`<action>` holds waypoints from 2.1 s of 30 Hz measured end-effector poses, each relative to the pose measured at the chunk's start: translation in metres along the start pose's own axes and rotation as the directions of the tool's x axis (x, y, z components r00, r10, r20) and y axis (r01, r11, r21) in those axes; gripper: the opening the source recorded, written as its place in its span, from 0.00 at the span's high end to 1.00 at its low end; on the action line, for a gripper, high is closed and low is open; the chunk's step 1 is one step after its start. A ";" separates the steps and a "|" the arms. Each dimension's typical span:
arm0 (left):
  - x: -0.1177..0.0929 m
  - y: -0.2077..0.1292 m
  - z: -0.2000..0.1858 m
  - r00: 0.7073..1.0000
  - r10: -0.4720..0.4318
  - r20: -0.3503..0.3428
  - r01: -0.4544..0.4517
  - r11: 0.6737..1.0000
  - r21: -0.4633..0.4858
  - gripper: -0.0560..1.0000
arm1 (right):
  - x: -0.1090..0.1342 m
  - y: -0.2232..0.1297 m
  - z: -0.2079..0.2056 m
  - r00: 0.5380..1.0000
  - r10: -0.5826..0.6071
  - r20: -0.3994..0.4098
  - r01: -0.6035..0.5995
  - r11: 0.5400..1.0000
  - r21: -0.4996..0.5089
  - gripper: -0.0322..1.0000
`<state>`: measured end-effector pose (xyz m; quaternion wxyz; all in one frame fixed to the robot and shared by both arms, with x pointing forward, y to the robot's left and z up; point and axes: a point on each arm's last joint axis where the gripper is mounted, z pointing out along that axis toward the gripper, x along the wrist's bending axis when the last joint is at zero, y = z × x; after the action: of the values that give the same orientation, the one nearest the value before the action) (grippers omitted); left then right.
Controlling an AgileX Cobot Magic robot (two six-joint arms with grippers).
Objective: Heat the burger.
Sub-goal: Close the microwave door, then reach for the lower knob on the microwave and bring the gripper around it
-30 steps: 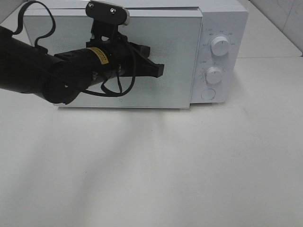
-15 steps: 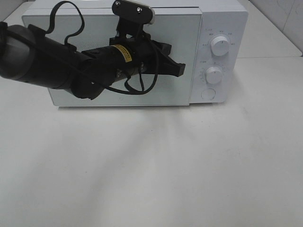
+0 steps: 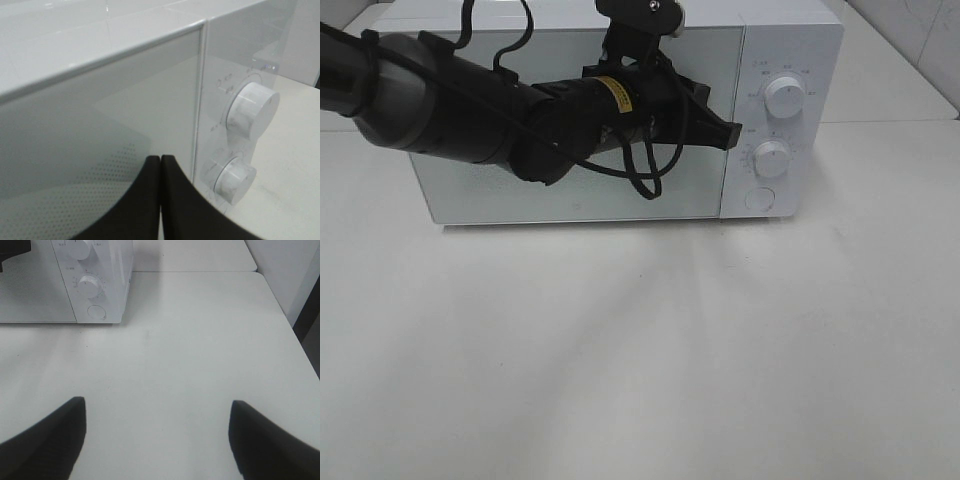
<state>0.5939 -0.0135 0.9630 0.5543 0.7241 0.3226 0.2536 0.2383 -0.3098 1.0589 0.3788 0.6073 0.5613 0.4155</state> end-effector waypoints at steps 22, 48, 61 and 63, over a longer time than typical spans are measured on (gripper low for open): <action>-0.033 0.016 -0.069 0.995 -0.075 0.064 0.018 0.776 0.630 0.06 | 0.000 0.000 0.000 1.000 0.000 0.000 0.000 1.000 0.000 0.24; 0.029 0.011 -0.139 0.979 -0.141 -0.146 0.180 0.273 0.945 0.03 | 0.000 0.000 0.000 1.000 0.000 0.000 0.000 1.000 0.000 0.24; 0.112 0.016 -0.239 0.845 -0.260 -0.468 0.532 0.309 0.788 0.03 | 0.000 0.000 0.000 1.000 0.000 0.000 0.000 1.000 0.000 0.24; 0.121 0.015 -0.258 0.818 -0.270 -0.508 0.574 0.321 0.753 0.03 | 0.000 0.000 0.000 1.000 0.000 0.000 0.000 1.000 0.000 0.24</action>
<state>0.4900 0.2396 1.0454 0.0868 0.7446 0.6618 -0.0050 0.2383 -0.3098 1.0589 0.3788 0.6073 0.5613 0.4155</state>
